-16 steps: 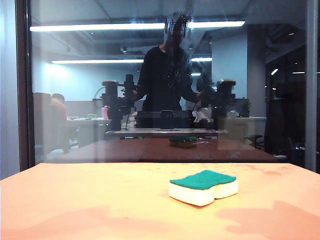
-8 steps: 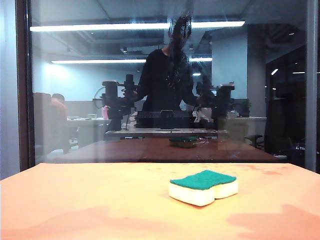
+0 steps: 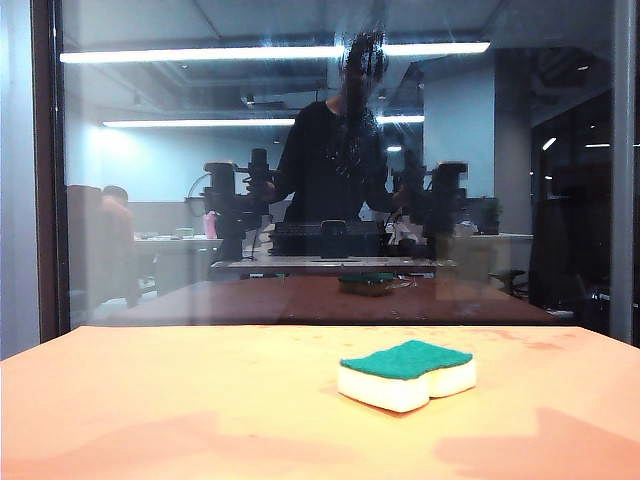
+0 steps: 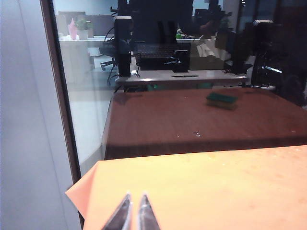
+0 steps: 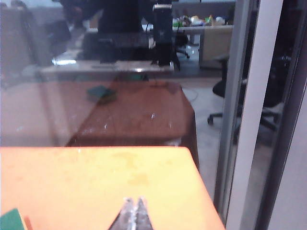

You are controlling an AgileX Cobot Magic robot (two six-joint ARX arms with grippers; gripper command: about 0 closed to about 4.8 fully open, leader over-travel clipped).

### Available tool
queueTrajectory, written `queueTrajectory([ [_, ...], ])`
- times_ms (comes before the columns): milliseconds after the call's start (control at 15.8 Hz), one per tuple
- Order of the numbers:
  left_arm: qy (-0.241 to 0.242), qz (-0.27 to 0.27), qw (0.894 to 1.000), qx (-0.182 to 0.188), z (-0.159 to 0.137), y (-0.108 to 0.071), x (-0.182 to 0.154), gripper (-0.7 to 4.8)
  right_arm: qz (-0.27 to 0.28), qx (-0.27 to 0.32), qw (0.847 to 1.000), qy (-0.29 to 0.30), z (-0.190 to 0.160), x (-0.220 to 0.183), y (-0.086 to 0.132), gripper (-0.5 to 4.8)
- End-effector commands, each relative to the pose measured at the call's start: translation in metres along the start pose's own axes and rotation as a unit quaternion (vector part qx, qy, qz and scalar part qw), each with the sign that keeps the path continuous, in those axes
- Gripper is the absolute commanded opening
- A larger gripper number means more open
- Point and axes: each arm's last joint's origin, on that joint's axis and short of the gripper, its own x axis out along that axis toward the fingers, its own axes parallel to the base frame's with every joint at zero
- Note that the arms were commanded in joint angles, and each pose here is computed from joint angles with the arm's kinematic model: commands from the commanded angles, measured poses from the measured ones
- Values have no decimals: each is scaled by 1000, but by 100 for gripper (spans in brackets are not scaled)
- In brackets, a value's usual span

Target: Pick up the sponge from the table, wipe the water off the glass, and finally place the sponge back on the table.

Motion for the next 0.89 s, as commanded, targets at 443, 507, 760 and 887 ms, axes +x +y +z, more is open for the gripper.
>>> queueTrajectory([
  [443, 4, -2, 1000, 0, 0, 0, 0, 25, 2, -1, 1000, -23, 3, -2, 0, -5],
  [507, 4, -2, 1000, 0, 0, 0, 0, 25, 2, -1, 1000, -23, 3, -2, 0, -6],
  [760, 4, -2, 1000, 0, 0, 0, 0, 25, 2, -1, 1000, -23, 3, -2, 0, -5],
  [887, 4, -2, 1000, 0, 0, 0, 0, 25, 2, -1, 1000, -23, 3, -2, 0, -5],
])
